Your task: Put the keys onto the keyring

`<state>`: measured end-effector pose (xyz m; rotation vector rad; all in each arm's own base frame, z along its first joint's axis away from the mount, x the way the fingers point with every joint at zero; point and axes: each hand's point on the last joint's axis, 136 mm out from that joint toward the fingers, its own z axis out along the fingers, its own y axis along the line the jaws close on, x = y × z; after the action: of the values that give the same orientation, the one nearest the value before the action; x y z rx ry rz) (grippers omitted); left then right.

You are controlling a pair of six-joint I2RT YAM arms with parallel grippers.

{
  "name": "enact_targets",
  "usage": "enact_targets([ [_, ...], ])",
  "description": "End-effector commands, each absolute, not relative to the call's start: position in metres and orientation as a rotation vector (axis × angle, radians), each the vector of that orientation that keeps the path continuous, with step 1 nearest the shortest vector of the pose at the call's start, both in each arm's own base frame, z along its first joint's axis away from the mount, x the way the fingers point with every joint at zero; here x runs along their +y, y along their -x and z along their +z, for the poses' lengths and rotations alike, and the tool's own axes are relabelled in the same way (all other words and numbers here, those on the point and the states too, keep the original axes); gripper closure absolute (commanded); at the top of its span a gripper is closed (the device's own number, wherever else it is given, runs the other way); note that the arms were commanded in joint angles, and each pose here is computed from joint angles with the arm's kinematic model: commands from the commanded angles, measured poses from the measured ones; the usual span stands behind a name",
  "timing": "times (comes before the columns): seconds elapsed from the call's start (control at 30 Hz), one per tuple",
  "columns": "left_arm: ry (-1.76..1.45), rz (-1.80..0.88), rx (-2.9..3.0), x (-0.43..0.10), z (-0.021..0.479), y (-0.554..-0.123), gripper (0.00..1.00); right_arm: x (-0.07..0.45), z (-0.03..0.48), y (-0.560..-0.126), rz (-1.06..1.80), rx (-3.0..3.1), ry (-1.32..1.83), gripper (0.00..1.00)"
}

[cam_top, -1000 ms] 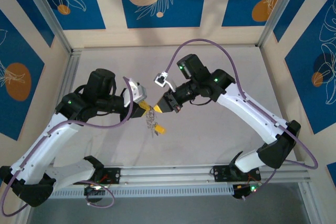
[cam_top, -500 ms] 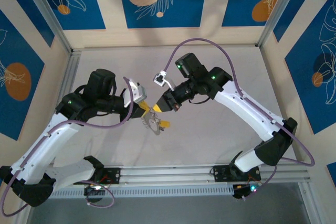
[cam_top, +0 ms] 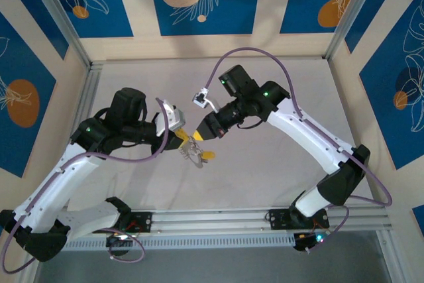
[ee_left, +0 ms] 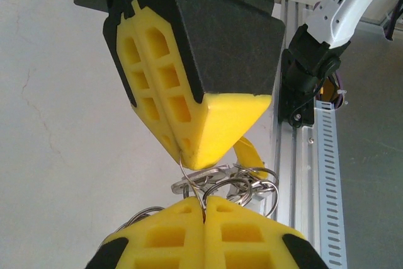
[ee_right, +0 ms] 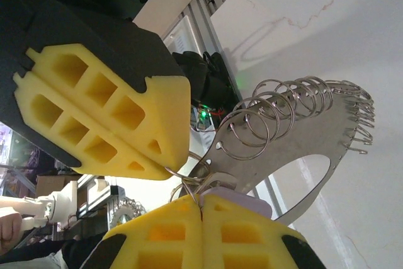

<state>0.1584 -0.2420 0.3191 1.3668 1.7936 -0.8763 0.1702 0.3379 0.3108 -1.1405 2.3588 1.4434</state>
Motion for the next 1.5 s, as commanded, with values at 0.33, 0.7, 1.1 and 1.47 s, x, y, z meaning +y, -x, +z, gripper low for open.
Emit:
enact_targets([
  [0.33,-1.407,-0.99,1.625,-0.252,0.342,-0.139,1.0,0.338,0.297,-0.192,1.313,2.486,1.02,1.0],
  [0.7,-1.314,-0.987,1.623,-0.257,0.345,-0.153,1.0,0.339,0.287,-0.208,1.137,2.549,0.878,1.0],
  [1.1,-1.195,-0.967,1.676,-0.262,0.342,-0.174,1.0,0.336,0.298,-0.217,1.1,2.462,0.737,1.0],
  [1.47,-1.169,-1.007,1.628,-0.265,0.352,-0.173,1.0,0.333,0.284,-0.215,0.981,2.521,0.743,1.0],
])
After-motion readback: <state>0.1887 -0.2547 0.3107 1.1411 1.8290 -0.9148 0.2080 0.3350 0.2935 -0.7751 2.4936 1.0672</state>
